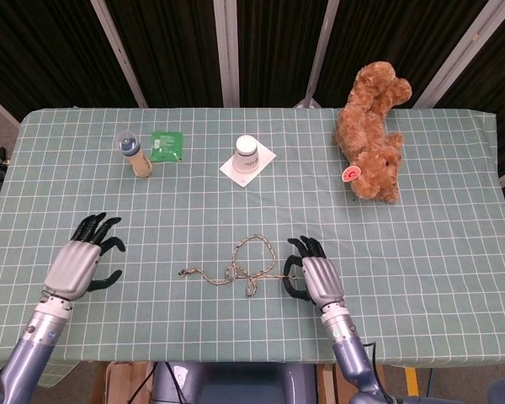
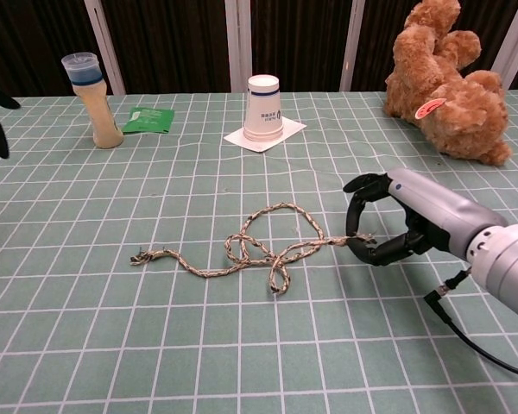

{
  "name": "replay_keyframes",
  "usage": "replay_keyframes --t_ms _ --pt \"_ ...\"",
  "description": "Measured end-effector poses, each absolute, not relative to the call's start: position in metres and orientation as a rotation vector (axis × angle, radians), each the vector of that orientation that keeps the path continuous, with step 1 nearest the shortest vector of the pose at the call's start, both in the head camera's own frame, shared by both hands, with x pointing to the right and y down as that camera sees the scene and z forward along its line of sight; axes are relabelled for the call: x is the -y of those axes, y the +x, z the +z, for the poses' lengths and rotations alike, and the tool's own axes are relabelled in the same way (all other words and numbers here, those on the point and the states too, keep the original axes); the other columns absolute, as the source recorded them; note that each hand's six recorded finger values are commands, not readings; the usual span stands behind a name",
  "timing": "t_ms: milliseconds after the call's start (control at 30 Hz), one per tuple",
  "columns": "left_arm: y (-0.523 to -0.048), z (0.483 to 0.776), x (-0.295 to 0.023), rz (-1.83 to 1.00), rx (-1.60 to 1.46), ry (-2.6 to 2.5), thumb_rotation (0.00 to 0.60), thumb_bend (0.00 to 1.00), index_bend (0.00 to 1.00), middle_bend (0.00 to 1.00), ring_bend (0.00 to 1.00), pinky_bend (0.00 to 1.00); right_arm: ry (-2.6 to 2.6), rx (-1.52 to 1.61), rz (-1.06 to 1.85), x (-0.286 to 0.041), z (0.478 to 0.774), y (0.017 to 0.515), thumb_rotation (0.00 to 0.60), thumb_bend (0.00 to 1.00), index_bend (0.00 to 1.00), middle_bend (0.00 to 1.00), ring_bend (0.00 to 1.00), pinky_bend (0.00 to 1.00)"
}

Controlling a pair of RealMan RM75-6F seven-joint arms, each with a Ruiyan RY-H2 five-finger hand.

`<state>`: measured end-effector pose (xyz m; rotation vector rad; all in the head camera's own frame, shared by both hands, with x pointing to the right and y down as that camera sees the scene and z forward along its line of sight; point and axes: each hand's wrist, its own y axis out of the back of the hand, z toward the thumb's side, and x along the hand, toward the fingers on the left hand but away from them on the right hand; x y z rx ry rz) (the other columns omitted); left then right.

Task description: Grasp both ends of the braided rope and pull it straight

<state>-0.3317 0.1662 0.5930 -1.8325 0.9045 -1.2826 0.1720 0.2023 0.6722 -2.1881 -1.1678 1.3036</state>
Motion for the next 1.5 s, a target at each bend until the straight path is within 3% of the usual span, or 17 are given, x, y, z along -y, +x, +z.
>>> replay_keyframes --t_ms 567,1500 --pt "-0.241 0.659 -0.171 -1.405 -0.815 -1.963 0.600 0.39 0.49 0.12 0.00 0.00 -2.165 1.214 1.330 -0.195 0.667 0.190 0.600 0.48 0.61 0.17 0.00 0.00" --pt "-0.200 0.693 -0.185 -1.473 -0.782 -2.002 0.600 0.44 0.53 0.13 0.00 0.00 -2.140 1.232 1.353 -0.188 0.667 0.204 0.600 0.48 0.61 0.17 0.00 0.00"
